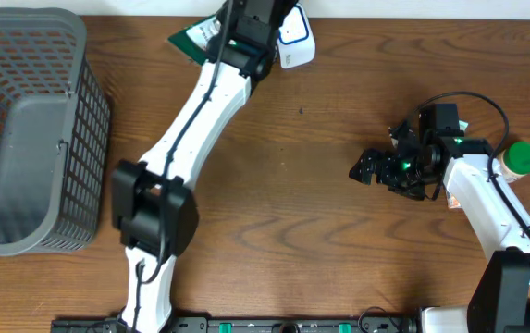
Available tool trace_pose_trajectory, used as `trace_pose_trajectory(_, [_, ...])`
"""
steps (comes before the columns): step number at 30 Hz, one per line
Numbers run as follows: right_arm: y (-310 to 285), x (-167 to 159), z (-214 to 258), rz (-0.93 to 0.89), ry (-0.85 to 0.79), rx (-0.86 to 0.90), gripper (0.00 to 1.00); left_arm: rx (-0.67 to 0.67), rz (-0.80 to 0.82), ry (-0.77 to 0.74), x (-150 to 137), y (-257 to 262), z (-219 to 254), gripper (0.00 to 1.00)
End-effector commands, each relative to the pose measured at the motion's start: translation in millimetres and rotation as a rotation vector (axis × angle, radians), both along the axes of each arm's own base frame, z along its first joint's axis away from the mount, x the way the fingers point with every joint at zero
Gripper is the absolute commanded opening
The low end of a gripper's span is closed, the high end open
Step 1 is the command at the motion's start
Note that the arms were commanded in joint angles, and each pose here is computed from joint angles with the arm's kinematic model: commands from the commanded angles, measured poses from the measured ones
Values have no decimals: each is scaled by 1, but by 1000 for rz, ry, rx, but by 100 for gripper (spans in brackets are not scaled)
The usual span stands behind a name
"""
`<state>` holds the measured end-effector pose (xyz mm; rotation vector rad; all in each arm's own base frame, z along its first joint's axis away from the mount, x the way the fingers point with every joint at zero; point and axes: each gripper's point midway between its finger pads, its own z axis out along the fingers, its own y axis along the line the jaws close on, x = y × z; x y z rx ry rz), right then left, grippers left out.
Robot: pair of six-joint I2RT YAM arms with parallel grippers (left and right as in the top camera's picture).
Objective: Scan the item barcode
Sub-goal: 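Hold the green packet's barcode in front of the scanner with the left gripper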
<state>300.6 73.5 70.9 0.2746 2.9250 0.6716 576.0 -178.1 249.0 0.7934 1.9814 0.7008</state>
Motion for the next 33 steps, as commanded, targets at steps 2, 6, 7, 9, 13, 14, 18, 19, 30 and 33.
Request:
trace_pose_trajectory(2, [2, 2, 5, 10, -18, 16, 99, 210, 29, -19, 28, 9, -33, 7])
trace_pose_trajectory(6, [2, 2, 5, 10, -17, 16, 99, 284, 3, -36, 49, 1, -69, 8])
trace_pose_trajectory(7, [2, 2, 5, 10, -17, 16, 99, 303, -6, -38, 54, -1, -79, 7])
trace_pose_trajectory(9, [2, 2, 5, 10, -18, 16, 99, 346, -28, -46, 62, -6, -96, 7])
trace_pose_trajectory(13, [2, 2, 5, 10, -18, 16, 99, 407, -57, -48, 71, -10, -123, 7])
trace_pose_trajectory(14, [2, 2, 5, 10, -18, 16, 99, 413, -59, -46, 72, -10, -129, 7])
trace_pose_trajectory(18, [2, 2, 5, 10, -17, 16, 99, 424, -65, -23, 73, -10, -149, 7])
trace_pose_trajectory(19, [2, 2, 5, 10, -18, 16, 99, 427, -66, -17, 73, -10, -153, 7])
trace_pose_trajectory(30, [2, 2, 5, 10, -18, 16, 99, 482, -27, 27, 62, -7, -160, 7])
trace_pose_trajectory(33, [2, 2, 5, 10, -18, 16, 99, 494, -44, 54, 57, -10, -168, 7])
